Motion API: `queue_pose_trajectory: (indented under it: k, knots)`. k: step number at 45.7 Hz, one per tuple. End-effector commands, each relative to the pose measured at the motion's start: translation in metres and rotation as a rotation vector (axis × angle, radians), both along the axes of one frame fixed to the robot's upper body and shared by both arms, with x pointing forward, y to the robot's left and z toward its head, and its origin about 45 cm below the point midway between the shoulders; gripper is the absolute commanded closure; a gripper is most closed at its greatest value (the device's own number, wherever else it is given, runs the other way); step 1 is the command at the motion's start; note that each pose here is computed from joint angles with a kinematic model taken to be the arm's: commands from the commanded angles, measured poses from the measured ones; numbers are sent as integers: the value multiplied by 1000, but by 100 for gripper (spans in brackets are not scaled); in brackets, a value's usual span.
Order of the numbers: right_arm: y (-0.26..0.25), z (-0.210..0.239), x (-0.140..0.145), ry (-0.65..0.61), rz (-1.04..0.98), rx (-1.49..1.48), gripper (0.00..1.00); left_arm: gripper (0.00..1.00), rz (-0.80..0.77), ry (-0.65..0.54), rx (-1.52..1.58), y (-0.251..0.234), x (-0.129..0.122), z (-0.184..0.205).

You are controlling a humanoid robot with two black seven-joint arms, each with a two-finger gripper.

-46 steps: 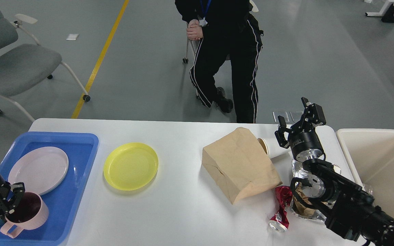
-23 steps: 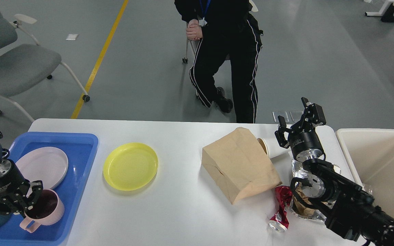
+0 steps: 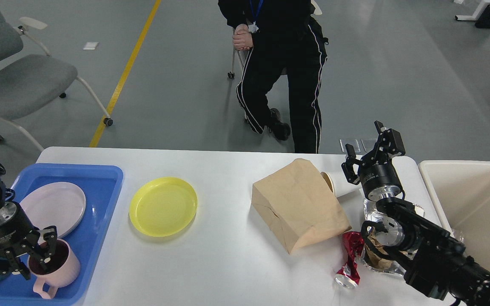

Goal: Tidy desktop
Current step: 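Raise the left gripper away from the tray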

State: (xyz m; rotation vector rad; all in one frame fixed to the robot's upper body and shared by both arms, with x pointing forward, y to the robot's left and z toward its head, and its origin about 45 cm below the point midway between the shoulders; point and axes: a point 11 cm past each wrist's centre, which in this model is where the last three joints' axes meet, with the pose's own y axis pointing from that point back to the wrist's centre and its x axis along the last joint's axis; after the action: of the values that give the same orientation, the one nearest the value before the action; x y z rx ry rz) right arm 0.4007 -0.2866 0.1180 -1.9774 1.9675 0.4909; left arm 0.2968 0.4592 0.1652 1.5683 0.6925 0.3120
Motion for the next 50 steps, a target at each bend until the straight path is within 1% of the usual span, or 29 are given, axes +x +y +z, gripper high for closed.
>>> queue_pose_trajectory:
  k: [1, 5, 9, 13, 18, 22, 27, 33, 37, 40, 44, 50]
  knots:
    - [0, 0, 0, 0, 0, 0, 0, 37, -19, -6, -5, -6, 5, 13]
    - [0, 0, 0, 0, 0, 0, 0, 21, -45, -1, 37, -3, 9, 31]
    - [0, 0, 0, 0, 0, 0, 0, 16, -66, -34, 100, 5, 21, 61]
    - [-1, 0, 0, 0, -1, -2, 0, 13, -108, -74, 140, -2, 39, 84]
    - [-1, -1, -1, 2, -1, -2, 0, 12, -155, -139, 156, -18, 62, 110]
    - [-1, -1, -1, 2, -1, -2, 0, 10, -161, -172, 160, -21, 70, 122]
    - [-1, -1, -1, 2, -1, -2, 0, 8, -187, -184, 167, -31, 78, 126]
    - [-1, -1, -1, 2, -1, -2, 0, 8, -200, -358, 261, -37, 105, 141]
    - [0, -1, -1, 2, -1, 0, 0, 8, -208, -420, 279, -44, 116, 151]
    - [-1, -1, -1, 2, -1, -2, 0, 8, -231, -436, 278, -56, 122, 150]
    - [-1, 0, 0, 0, -1, -2, 0, 8, -271, -438, 282, -72, 128, 140]
    - [-1, 0, 0, 0, -1, -2, 0, 8, -310, -418, 242, -102, 126, 88]
